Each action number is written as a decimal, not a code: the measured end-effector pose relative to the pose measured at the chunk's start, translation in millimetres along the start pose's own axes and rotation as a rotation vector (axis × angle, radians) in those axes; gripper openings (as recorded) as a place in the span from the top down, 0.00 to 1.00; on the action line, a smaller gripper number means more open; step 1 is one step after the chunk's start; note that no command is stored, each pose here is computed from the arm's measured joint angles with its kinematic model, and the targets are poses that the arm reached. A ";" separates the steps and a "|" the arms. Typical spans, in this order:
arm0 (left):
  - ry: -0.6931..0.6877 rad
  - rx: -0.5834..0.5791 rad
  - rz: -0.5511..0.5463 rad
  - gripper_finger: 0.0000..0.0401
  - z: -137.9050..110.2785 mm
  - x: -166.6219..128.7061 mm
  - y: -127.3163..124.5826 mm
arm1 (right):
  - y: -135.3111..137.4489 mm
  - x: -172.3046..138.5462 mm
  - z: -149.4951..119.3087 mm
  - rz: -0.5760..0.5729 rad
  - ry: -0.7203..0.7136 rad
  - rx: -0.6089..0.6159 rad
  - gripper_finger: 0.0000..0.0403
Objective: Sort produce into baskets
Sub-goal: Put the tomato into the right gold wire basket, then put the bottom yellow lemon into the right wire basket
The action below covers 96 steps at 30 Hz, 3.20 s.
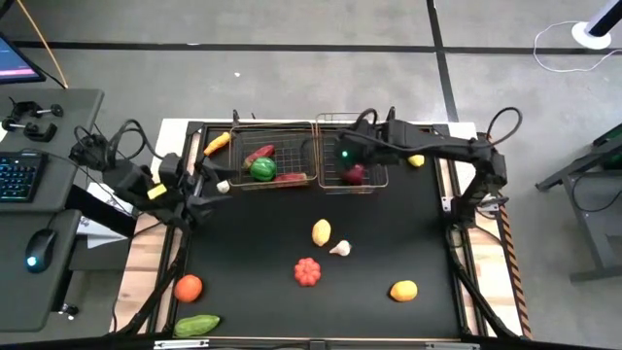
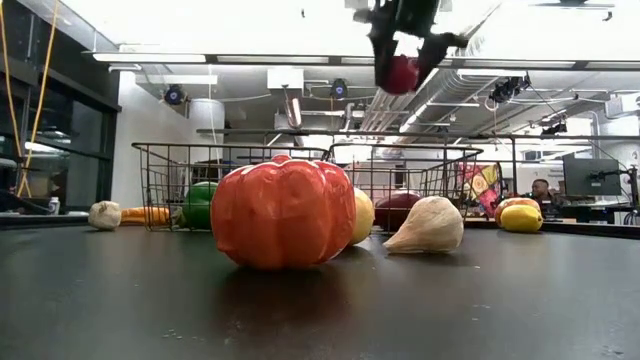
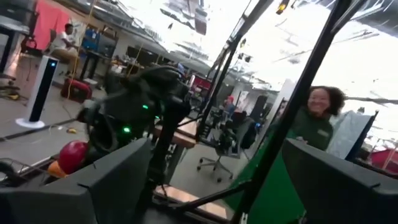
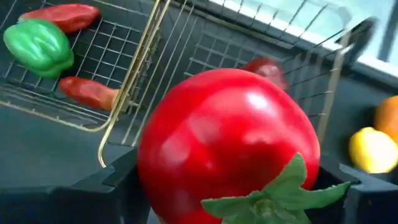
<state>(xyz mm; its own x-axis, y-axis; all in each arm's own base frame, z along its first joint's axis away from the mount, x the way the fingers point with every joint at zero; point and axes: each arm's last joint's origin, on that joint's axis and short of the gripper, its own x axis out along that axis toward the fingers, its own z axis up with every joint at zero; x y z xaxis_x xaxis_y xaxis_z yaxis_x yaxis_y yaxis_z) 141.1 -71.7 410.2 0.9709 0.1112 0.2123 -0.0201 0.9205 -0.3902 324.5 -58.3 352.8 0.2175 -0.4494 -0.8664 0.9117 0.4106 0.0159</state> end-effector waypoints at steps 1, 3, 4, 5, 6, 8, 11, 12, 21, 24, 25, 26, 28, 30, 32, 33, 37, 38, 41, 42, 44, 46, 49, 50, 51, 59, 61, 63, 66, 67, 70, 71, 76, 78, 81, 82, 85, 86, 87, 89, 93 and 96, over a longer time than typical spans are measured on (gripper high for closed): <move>0.000 -0.002 -0.004 0.12 0.0 -0.2 -0.3 | -0.6 6.6 1.9 0.009 0.011 0.016 0.29; -0.001 -0.015 -0.013 0.12 0.6 -1.1 -1.2 | -1.9 17.8 2.4 0.007 0.027 0.037 0.29; -0.004 -0.019 -0.017 0.12 1.3 -2.0 -1.4 | -1.9 22.9 1.5 0.006 0.029 0.049 0.29; -0.004 -0.021 -0.020 0.12 2.2 -3.0 -1.1 | -1.2 27.6 0.2 0.011 0.028 0.056 0.29; -0.006 -0.024 -0.024 0.12 2.9 -4.0 -1.1 | -0.5 31.8 -2.1 0.010 0.031 0.053 0.29; -0.012 -0.032 -0.030 0.12 5.3 -6.5 -0.6 | 0.1 39.3 -7.6 -0.001 0.049 0.017 0.29; -0.024 -0.044 -0.034 0.12 9.2 -9.8 1.1 | 1.3 46.6 -11.6 0.009 0.059 -0.026 0.29; -0.028 -0.046 -0.035 0.12 10.5 -11.0 1.8 | 1.2 47.9 -12.6 0.010 0.066 -0.039 0.29; -0.044 -0.051 -0.039 0.12 15.8 -15.7 4.7 | -2.9 54.0 -6.8 0.052 0.116 -0.004 0.09; -0.037 -0.044 -0.037 0.12 14.9 -15.6 4.8 | -5.8 55.7 -2.2 0.076 0.142 -0.005 0.03; -0.035 -0.043 -0.037 0.12 14.7 -15.6 4.9 | -6.6 54.6 0.2 0.080 0.137 -0.010 0.04; -0.034 -0.042 -0.036 0.12 14.6 -15.6 4.9 | -7.4 53.1 3.3 0.087 0.132 -0.013 0.06; -0.033 -0.042 -0.036 0.12 14.6 -15.7 5.0 | -9.6 47.1 9.7 0.095 0.130 0.001 0.09; -0.030 -0.040 -0.035 0.12 14.2 -15.6 5.0 | -12.0 36.4 15.5 0.097 0.131 -0.002 0.10; -0.027 -0.037 -0.036 0.12 13.8 -15.6 5.0 | -11.8 19.9 16.2 0.096 0.133 -0.044 0.11; -0.022 -0.034 -0.039 0.12 13.4 -15.6 5.0 | -11.0 10.2 13.9 0.097 0.140 -0.070 0.11; 0.024 -0.040 -0.049 0.12 8.6 -15.6 5.4 | 4.6 -27.4 -13.9 0.125 0.172 -0.195 0.11; 0.039 -0.041 -0.048 0.12 6.8 -15.5 5.7 | 10.3 -35.5 -25.4 0.134 0.179 -0.225 0.11; 0.084 -0.037 -0.036 0.12 0.7 -14.3 6.0 | 28.0 -54.2 -68.7 0.158 0.210 -0.260 0.11; 0.095 -0.039 -0.033 0.12 -1.0 -13.7 5.9 | 33.2 -59.4 -86.6 0.160 0.224 -0.270 0.11; 0.112 -0.043 -0.027 0.12 -4.0 -12.5 5.5 | 40.9 -67.3 -123.1 0.159 0.248 -0.263 0.11; 0.122 -0.050 -0.023 0.12 -6.0 -11.4 5.1 | 44.4 -72.8 -161.0 0.149 0.281 -0.233 0.11; 0.132 -0.054 -0.019 0.12 -9.2 -9.0 3.6 | 39.7 -79.4 -217.9 0.100 0.389 -0.156 0.11; 0.136 -0.058 -0.017 0.12 -10.2 -8.1 3.2 | 36.6 -80.6 -235.0 0.077 0.432 -0.133 0.11; 0.139 -0.062 -0.016 0.12 -11.2 -7.4 2.7 | 32.4 -81.8 -251.1 0.050 0.473 -0.117 0.11; 0.160 -0.081 -0.001 0.12 -18.8 -1.3 -0.3 | 11.7 -84.2 -319.0 0.085 0.602 -0.413 0.11; 0.159 -0.099 0.009 0.12 -19.9 -0.3 -0.7 | 12.1 -81.8 -326.3 0.166 0.597 -0.606 0.11; 0.160 -0.116 0.015 0.12 -20.7 0.3 -0.9 | 13.1 -76.2 -332.5 0.236 0.575 -0.831 0.11; 0.155 -0.150 0.018 0.12 -20.4 0.5 -1.1 | 13.6 -65.3 -339.8 0.299 0.532 -1.077 0.11; 0.155 -0.162 0.019 0.12 -20.3 0.5 -1.1 | 13.1 -61.0 -342.0 0.300 0.527 -1.126 0.11; 0.155 -0.172 0.022 0.12 -20.4 0.5 -1.0 | 10.4 -45.8 -348.6 0.266 0.538 -1.200 0.11; 0.155 -0.172 0.022 0.12 -20.4 0.5 -1.0 | 8.0 -40.8 -350.3 0.245 0.543 -1.211 0.11; 0.155 -0.196 0.024 0.12 -20.4 0.5 -1.0 | 0.8 -18.6 -359.1 0.218 0.544 -1.204 0.11; 0.156 -0.198 0.025 0.12 -21.0 1.0 -1.3 | 1.8 -12.6 -363.3 0.257 0.538 -1.196 0.11; 0.159 -0.194 0.027 0.12 -22.2 1.8 -1.7 | 1.3 -4.8 -367.4 0.286 0.530 -1.189 0.11; 0.160 -0.194 0.028 0.12 -22.4 1.9 -1.8 | 1.0 -2.7 -368.2 0.289 0.520 -1.187 0.11; 0.156 -0.190 0.040 0.12 -23.3 2.7 -1.8 | -1.9 4.3 -368.6 0.262 0.487 -1.168 0.11; 0.155 -0.189 0.047 0.12 -23.5 3.0 -1.8 | -2.8 6.8 -368.2 0.255 0.484 -1.165 0.11; 0.155 -0.186 0.051 0.12 -23.9 3.1 -1.7 | -3.6 8.8 -368.2 0.250 0.485 -1.163 0.11; 0.156 -0.184 0.055 0.12 -24.7 3.8 -2.0 | -4.5 11.5 -368.5 0.248 0.489 -1.161 0.11; 0.157 -0.172 0.055 0.12 -25.0 4.0 -2.1 | -2.8 12.7 -370.6 0.278 0.501 -1.150 0.14; 0.157 -0.153 0.055 0.12 -25.0 4.0 -2.0 | 2.3 9.5 -366.3 0.270 0.517 -1.072 0.22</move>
<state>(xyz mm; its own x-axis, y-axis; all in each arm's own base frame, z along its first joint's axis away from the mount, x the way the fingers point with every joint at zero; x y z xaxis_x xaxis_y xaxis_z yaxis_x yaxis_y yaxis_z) 151.0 -82.5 389.4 0.9948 0.0889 0.0499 -0.0490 0.8459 -0.5311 201.0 229.0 161.8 -0.0317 0.0202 -0.9993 0.0555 0.9983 0.0184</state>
